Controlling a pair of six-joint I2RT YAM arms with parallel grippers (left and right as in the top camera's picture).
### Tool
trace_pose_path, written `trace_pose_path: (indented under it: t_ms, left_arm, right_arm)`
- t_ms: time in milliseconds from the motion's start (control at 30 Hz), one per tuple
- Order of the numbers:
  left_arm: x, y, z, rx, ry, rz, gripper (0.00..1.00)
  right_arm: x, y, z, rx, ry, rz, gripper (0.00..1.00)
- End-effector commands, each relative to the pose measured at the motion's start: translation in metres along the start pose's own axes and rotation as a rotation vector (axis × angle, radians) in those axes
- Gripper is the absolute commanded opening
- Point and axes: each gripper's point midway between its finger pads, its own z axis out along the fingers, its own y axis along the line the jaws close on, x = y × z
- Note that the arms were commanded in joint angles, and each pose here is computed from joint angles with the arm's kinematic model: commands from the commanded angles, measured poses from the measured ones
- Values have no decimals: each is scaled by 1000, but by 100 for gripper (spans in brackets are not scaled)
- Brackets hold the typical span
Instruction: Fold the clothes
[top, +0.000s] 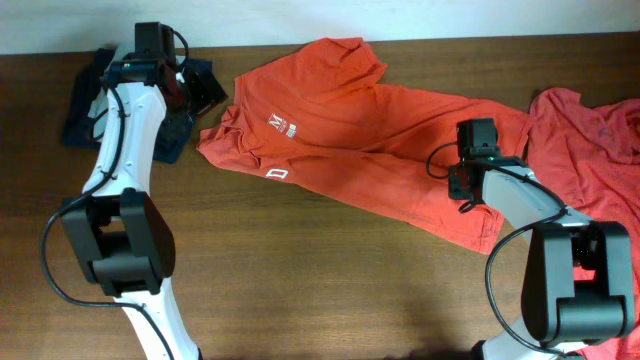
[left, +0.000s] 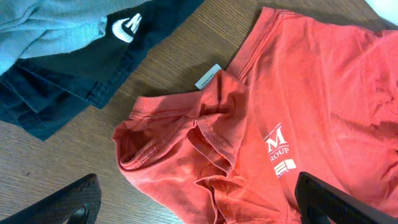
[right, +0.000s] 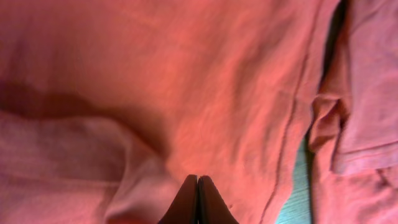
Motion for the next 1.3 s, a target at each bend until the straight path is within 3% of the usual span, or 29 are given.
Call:
trace_pose_path:
  t_ms: [0,167,267,467,600,733,1267]
  left_arm:
    - [4,-1,4,4,14,-5,99]
    - [4,-1,4,4,14,-5,99]
    - [4,-1,4,4,14,-5,99]
    - [4,-1,4,4,14,-5,99]
    - [4,-1,4,4,14,-5,99]
    - [4,-1,4,4,14,-5,99]
    - [4,-1,4,4,14,-5,99]
  right_arm:
    - [3,-16,3,66,7,18,5]
    - [6,-9,-5,-12,56,14,28]
    - [8,11,-20,-161,127,9,32]
    - [23,45,-41,-377,230,31,32]
    - [22,43,-40,-364,225,31,31]
    - [18,41,-36,-348,206,32,23]
    - [25,39,-19,-307,176,34,24]
